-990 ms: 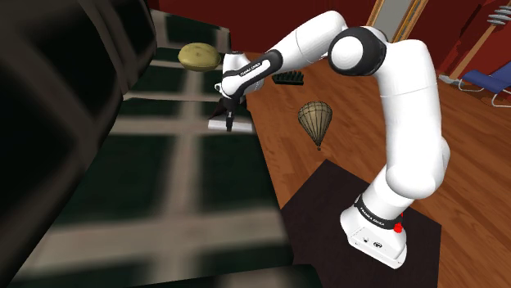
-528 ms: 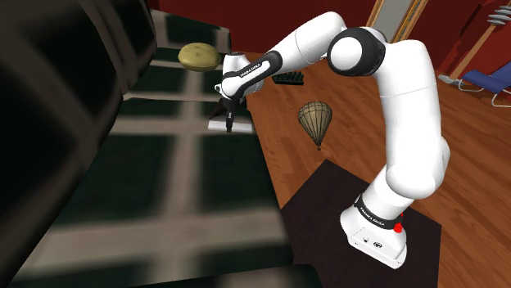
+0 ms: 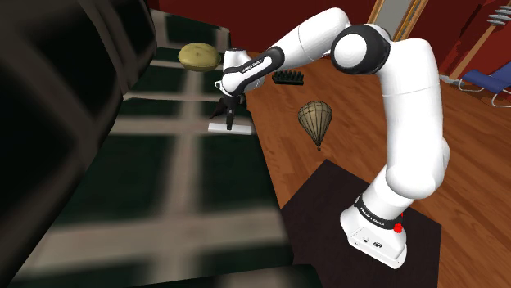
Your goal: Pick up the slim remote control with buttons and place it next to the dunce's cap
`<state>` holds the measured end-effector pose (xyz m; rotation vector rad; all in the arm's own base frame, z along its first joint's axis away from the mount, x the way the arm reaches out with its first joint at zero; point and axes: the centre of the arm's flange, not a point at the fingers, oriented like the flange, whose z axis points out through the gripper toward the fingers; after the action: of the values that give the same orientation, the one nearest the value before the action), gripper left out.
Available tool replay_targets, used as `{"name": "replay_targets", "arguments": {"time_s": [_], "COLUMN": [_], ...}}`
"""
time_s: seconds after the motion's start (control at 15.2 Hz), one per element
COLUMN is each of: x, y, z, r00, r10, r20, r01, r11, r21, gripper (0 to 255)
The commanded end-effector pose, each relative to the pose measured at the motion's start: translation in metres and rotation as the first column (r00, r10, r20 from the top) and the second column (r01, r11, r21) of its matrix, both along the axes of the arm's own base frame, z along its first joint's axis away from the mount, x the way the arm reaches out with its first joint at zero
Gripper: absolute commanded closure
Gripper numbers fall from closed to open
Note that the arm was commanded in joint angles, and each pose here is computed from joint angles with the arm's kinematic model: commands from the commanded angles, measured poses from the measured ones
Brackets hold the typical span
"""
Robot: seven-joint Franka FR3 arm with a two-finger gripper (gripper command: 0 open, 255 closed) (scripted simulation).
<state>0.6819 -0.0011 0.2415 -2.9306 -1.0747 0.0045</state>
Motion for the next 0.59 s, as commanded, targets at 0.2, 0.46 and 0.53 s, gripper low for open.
{"name": "replay_targets", "arguments": {"time_s": [0.2, 0.46, 0.53], "x": [0.002, 0.002, 0.002], "y": [-0.001, -0.001, -0.001], "z": [0.034, 0.034, 0.034], "r00": [1.000, 1.000, 1.000], "r10": [0.000, 0.000, 0.000], "r20": [0.000, 0.000, 0.000], "r01": [0.000, 0.000, 0.000], "r11": [1.000, 1.000, 1.000], "r21": [0.000, 0.000, 0.000], "gripper": [0, 0, 0]}}
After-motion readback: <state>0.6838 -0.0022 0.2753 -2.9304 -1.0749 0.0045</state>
